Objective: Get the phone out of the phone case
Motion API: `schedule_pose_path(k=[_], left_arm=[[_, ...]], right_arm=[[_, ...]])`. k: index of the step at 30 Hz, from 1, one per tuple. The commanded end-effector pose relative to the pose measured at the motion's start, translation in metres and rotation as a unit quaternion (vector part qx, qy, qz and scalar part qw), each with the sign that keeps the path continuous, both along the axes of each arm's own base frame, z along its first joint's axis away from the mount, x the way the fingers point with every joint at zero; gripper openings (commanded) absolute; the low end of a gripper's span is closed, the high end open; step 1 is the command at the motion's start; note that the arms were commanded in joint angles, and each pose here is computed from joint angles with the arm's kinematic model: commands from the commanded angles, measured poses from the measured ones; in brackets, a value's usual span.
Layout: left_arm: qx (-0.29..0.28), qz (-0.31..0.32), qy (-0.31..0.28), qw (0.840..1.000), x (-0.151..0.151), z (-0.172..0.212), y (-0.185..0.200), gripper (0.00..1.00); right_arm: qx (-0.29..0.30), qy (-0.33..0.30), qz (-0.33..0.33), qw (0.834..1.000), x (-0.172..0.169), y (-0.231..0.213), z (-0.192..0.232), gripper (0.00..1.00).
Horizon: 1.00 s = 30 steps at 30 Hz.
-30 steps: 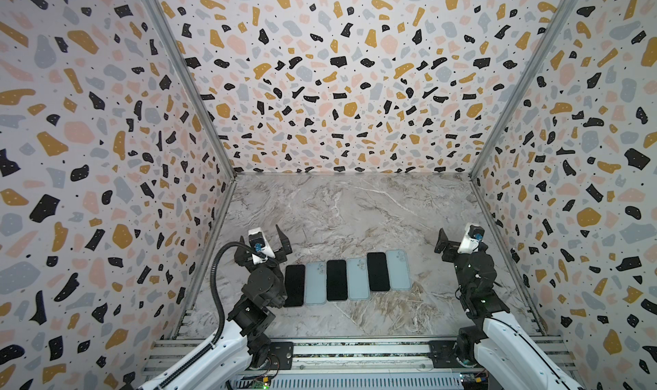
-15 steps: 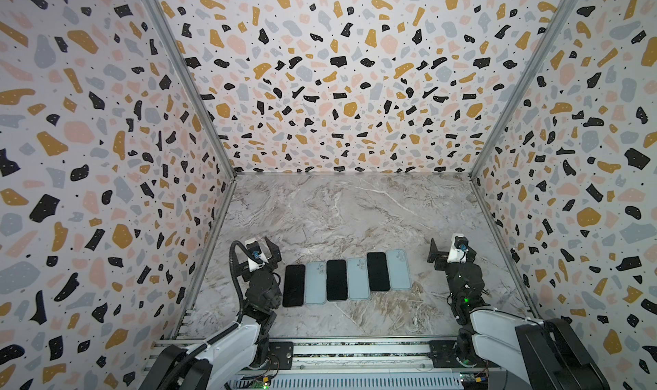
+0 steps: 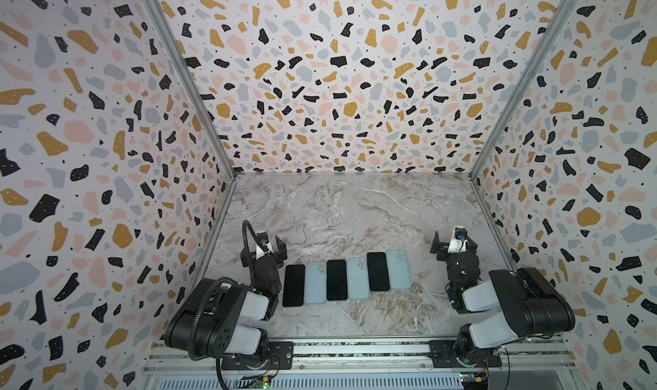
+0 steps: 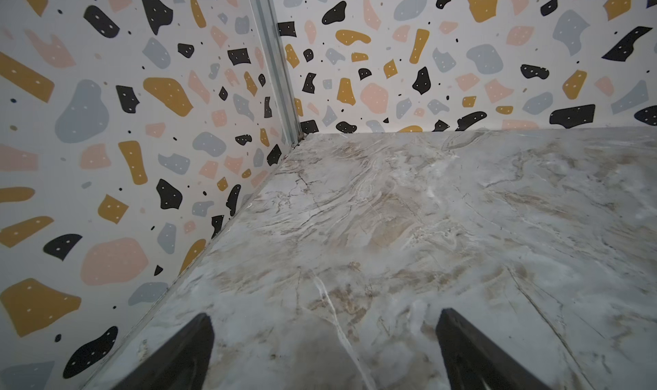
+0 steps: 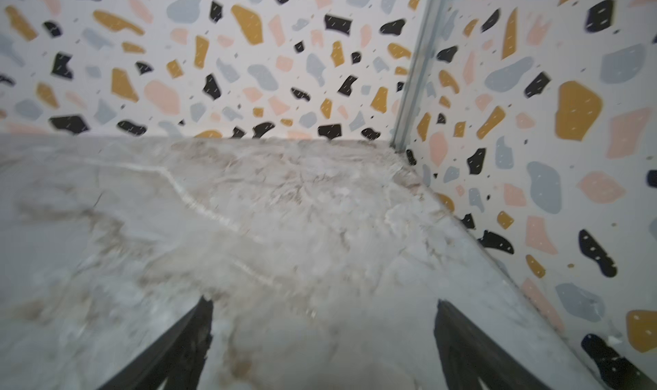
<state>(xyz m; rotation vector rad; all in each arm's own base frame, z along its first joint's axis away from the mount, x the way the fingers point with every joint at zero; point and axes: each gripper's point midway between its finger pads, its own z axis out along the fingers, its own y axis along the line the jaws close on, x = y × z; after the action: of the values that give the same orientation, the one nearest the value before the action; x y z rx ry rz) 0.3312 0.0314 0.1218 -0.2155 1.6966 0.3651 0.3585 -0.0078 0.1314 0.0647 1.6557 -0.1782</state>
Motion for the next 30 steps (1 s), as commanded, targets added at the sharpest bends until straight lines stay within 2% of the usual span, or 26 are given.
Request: schedule_pose_path(k=[1,30], left_arm=[[-0.028,-0.010,-0.028,0.999,0.0124,0.0140,0.0004,1.00],[-0.031,-0.012,-0.024,0.999,0.0129,0.0133,0.0008,1.00]], right_arm=[[0.021,0.018,0.002,1.000,0.0027,0.0008,-0.0053,0.99],[0.011,0.021,-0.001,1.000,0.0047,0.0036,-0.0060,0.99]])
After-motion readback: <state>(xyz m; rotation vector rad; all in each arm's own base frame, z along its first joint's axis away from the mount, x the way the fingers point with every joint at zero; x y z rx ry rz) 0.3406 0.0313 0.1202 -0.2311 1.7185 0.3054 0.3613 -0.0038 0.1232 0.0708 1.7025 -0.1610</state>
